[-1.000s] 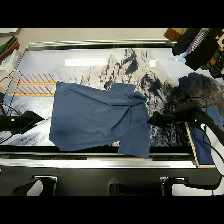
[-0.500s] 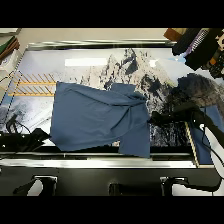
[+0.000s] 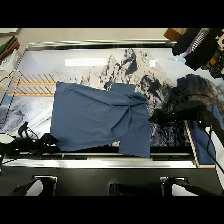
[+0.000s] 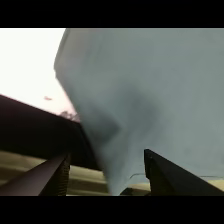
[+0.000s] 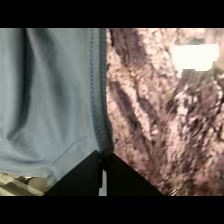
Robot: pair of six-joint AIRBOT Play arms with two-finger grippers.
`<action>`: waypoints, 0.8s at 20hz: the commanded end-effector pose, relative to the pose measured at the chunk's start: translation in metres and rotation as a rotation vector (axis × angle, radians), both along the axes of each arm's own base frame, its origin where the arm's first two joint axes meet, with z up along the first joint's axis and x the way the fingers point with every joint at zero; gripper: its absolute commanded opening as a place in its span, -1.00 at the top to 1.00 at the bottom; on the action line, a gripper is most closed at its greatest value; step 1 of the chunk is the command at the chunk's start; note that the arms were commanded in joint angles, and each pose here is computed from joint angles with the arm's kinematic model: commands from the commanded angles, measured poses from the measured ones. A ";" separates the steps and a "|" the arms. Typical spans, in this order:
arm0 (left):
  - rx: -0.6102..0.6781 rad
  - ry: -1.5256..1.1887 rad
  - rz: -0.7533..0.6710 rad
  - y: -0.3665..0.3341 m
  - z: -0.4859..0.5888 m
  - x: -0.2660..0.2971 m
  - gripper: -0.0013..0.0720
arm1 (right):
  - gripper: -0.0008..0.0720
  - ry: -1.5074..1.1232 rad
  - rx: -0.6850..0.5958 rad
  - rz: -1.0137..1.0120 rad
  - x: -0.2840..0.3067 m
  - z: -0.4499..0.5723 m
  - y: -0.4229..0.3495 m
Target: Fold the clothes and pants, and hang the long-sleeved shirts on hangers.
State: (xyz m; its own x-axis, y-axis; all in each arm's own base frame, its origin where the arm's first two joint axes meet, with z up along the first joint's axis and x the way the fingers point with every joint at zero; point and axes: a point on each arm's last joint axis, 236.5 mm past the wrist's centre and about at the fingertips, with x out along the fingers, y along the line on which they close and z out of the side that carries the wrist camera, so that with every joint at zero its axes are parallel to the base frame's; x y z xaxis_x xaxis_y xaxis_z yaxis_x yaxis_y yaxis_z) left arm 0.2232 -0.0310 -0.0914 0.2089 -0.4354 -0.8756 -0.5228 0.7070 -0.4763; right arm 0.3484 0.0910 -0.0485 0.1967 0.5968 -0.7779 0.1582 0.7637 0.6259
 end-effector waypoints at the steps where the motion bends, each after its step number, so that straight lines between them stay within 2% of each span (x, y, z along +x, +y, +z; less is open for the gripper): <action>1: -0.028 0.008 -0.002 -0.016 -0.017 0.011 -0.34 | 0.89 -0.032 0.004 -0.011 0.000 0.020 0.002; 2: -0.030 0.016 -0.012 -0.018 -0.020 0.012 0.19 | 0.89 -0.045 0.003 -0.017 0.000 0.026 0.002; 3: -0.041 0.003 -0.006 -0.020 -0.016 0.017 0.92 | 0.89 -0.065 0.003 -0.024 0.001 0.035 0.002; 7: -0.012 -0.237 -0.021 -0.010 0.069 0.078 0.92 | 0.89 -0.286 0.030 -0.041 0.013 0.117 0.009; 11: 0.145 -0.706 -0.099 0.003 0.271 0.135 0.92 | 0.89 -0.741 0.073 -0.078 0.007 0.312 0.021; 13: 0.289 -0.956 -0.080 0.013 0.389 0.128 0.92 | 0.89 -1.025 0.065 -0.101 -0.033 0.425 0.024; 16: 0.525 -1.209 0.036 0.034 0.520 0.079 0.92 | 0.89 -1.388 0.061 -0.210 -0.121 0.559 0.020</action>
